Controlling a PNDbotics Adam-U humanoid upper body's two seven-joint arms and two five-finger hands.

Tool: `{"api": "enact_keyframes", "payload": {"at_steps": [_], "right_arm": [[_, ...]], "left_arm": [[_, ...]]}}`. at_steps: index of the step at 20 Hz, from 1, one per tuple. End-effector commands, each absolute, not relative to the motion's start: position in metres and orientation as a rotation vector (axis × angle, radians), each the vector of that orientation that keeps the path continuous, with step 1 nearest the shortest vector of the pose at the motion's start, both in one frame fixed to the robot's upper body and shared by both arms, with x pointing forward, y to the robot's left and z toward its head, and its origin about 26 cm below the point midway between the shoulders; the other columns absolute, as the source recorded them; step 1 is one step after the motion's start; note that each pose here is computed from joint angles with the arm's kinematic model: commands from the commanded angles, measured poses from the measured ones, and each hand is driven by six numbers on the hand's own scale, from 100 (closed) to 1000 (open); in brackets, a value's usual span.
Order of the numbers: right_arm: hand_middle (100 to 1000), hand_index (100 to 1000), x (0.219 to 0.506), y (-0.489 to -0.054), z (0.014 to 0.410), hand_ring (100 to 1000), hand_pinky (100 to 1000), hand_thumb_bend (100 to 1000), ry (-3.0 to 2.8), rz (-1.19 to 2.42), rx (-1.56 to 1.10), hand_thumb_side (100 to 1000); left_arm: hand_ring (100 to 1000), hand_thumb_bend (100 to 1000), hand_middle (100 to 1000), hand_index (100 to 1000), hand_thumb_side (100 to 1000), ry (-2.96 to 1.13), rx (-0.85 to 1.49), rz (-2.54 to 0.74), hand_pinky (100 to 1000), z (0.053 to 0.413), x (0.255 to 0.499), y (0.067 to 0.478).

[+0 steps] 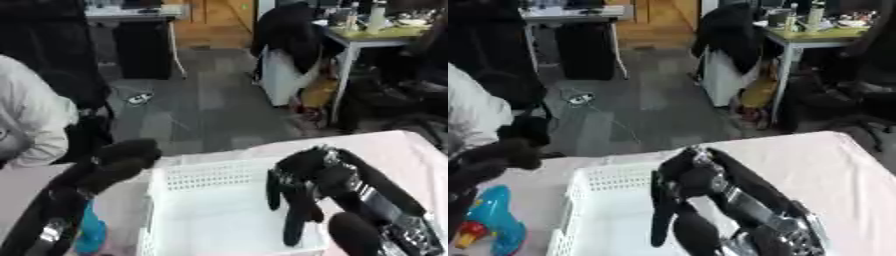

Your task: Pick up objects on the table and place them in the box.

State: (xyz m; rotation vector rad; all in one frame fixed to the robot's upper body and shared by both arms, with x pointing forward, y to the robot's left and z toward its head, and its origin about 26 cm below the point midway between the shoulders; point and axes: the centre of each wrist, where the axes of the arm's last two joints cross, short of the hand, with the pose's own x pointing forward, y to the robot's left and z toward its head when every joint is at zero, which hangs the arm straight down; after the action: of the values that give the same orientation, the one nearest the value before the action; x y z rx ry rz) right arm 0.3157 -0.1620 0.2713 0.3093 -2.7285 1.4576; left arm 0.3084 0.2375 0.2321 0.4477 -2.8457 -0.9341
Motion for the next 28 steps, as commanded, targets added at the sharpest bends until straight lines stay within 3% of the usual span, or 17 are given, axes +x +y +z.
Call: {"api": "enact_keyframes", "payload": {"at_steps": [1,4,7,10,12,13,14,16,20,22,24,26,28], "right_arm": [[182,476,0.314,-0.165,0.274,189,395,107,-2.755,1.509,0.265,1000],[182,476,0.315,-0.167,0.271,189,398,100,-2.724,1.523,0.259,1000],[181,475,0.316,-0.169,0.268,189,399,100,-2.699,1.539,0.256,1000],[181,475,0.317,-0.171,0.265,189,399,100,-2.682,1.544,0.255,1000],[181,475,0.317,-0.171,0.264,189,399,100,-2.675,1.548,0.256,1000],[182,475,0.317,-0.171,0.264,190,399,100,-2.670,1.551,0.257,1000],[183,475,0.317,-0.172,0.263,190,399,100,-2.665,1.555,0.257,1000],[183,475,0.318,-0.172,0.261,191,401,100,-2.650,1.570,0.258,1000],[185,476,0.318,-0.171,0.260,193,405,100,-2.622,1.609,0.261,1000],[187,476,0.318,-0.171,0.259,195,407,100,-2.610,1.628,0.262,1000],[187,477,0.318,-0.170,0.259,197,408,100,-2.601,1.641,0.266,1000],[188,477,0.318,-0.170,0.259,197,408,100,-2.596,1.649,0.271,1000],[188,477,0.318,-0.170,0.259,197,408,100,-2.593,1.653,0.275,1000]], "left_arm": [[772,219,926,976,926,-2.761,0.722,-0.945,512,0.256,0.306,0.257],[787,205,959,999,956,-2.534,0.979,-1.035,533,0.266,0.305,0.273],[839,192,986,1000,992,-2.270,1.103,-1.125,719,0.268,0.307,0.283],[878,184,996,1000,1000,-1.988,1.238,-1.220,804,0.271,0.311,0.301],[851,181,972,1000,1000,-1.784,1.312,-1.301,781,0.274,0.313,0.310],[839,182,957,1000,1000,-1.671,1.342,-1.352,705,0.277,0.314,0.314],[840,189,981,998,1000,-1.561,1.368,-1.398,714,0.280,0.315,0.319],[834,197,924,996,1000,-1.356,1.388,-1.477,625,0.286,0.319,0.326],[855,222,933,1000,1000,-1.098,1.351,-1.591,622,0.296,0.329,0.336],[874,348,946,1000,1000,-1.031,1.292,-1.638,656,0.299,0.334,0.339],[886,534,951,1000,1000,-0.978,1.229,-1.679,649,0.300,0.340,0.342],[861,641,948,1000,1000,-0.925,1.184,-1.707,558,0.304,0.345,0.344],[834,754,930,1000,1000,-0.879,1.166,-1.722,540,0.308,0.350,0.346]]}}
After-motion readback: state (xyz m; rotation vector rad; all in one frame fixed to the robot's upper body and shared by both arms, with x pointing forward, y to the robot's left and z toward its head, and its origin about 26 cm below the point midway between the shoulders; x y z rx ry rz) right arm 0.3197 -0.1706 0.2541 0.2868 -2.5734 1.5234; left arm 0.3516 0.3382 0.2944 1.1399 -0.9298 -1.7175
